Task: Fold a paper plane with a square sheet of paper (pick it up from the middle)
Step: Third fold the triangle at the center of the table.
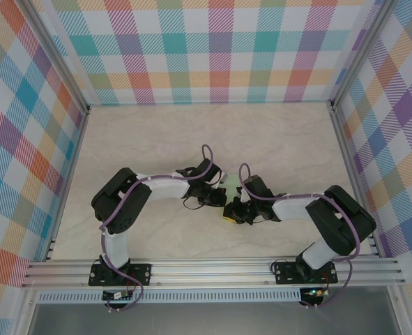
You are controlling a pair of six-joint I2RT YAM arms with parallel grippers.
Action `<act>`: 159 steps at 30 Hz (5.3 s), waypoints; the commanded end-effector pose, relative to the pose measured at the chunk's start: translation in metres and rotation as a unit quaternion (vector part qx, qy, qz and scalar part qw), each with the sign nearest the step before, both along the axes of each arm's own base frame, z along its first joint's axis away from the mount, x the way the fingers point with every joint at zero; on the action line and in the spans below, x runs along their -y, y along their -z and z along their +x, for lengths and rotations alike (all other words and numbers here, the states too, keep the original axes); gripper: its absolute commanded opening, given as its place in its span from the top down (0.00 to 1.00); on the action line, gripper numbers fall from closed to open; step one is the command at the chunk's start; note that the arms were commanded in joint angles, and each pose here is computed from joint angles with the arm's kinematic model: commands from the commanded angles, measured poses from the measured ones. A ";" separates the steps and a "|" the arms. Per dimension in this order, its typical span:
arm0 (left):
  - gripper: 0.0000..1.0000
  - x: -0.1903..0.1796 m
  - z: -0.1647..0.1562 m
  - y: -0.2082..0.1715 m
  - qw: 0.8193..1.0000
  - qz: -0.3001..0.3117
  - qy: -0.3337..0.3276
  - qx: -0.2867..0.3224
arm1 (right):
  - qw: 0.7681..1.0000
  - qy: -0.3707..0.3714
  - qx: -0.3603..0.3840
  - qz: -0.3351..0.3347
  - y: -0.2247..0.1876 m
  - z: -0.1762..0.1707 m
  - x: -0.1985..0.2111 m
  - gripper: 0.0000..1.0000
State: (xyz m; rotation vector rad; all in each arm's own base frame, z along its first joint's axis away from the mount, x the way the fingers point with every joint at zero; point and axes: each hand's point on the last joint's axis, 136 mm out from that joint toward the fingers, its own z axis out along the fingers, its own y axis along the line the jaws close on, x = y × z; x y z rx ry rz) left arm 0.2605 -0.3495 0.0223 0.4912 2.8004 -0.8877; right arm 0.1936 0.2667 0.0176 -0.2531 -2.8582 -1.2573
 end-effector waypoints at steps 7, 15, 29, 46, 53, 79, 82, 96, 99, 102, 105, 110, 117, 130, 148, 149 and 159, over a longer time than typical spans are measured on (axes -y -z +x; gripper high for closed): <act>0.95 -0.006 -0.006 0.009 1.000 0.014 0.002 -0.013 | 1.000 -0.002 0.005 0.019 -0.009 -0.007 -0.001 0.86; 0.96 -0.005 -0.005 0.010 1.000 0.017 0.008 -0.011 | 1.000 -0.006 -0.004 0.019 0.002 -0.009 -0.007 0.87; 0.98 -0.007 -0.006 0.012 1.000 0.025 0.011 -0.010 | 1.000 0.000 0.021 0.003 -0.007 -0.011 0.000 0.88; 0.98 -0.007 -0.005 0.011 1.000 0.026 0.011 -0.009 | 0.998 -0.006 0.005 -0.066 0.021 -0.021 0.009 1.00; 0.98 -0.008 -0.005 0.012 0.999 0.029 0.011 -0.010 | 0.999 0.023 0.048 -0.009 -0.018 0.002 0.015 0.99; 0.97 -0.003 -0.005 0.014 0.999 0.023 0.020 -0.014 | 0.999 0.021 0.040 0.014 -0.009 0.034 0.013 1.00; 0.97 -0.005 -0.005 0.014 0.999 0.026 0.021 -0.014 | 0.999 0.026 0.034 -0.005 0.001 0.034 0.019 1.00; 0.98 -0.008 -0.007 0.018 0.999 0.036 0.024 -0.017 | 0.997 0.037 0.062 0.011 -0.026 0.050 0.024 1.00; 0.98 -0.007 -0.007 0.019 0.999 0.037 0.025 -0.017 | 0.998 0.033 0.060 0.012 -0.023 0.054 0.024 1.00; 0.98 -0.007 -0.007 0.018 0.999 0.036 0.025 -0.017 | 0.998 0.031 0.051 0.009 -0.017 0.056 0.022 1.00; 0.98 -0.007 -0.007 0.019 0.999 0.036 0.026 -0.017 | 0.998 0.037 0.039 -0.024 0.000 0.054 0.030 1.00; 0.98 -0.008 -0.007 0.019 0.999 0.038 0.025 -0.018 | 0.997 0.045 0.029 -0.060 0.016 0.051 0.043 1.00; 0.98 -0.010 -0.008 0.019 0.999 0.040 0.026 -0.017 | 0.997 0.046 0.050 -0.021 -0.013 0.062 0.041 1.00; 0.98 -0.007 -0.008 0.016 0.999 0.035 0.029 -0.017 | 0.996 0.053 0.049 -0.047 -0.006 0.074 0.054 1.00; 0.97 -0.004 -0.011 0.015 0.998 0.027 0.042 -0.023 | 0.996 0.045 0.076 -0.034 -0.040 0.077 0.054 1.00; 0.97 -0.004 -0.010 0.015 0.998 0.027 0.043 -0.023 | 0.996 0.045 0.078 -0.029 -0.043 0.079 0.053 1.00; 0.97 0.001 -0.010 0.014 0.998 0.021 0.052 -0.023 | 0.993 0.054 0.054 -0.086 -0.008 0.090 0.062 1.00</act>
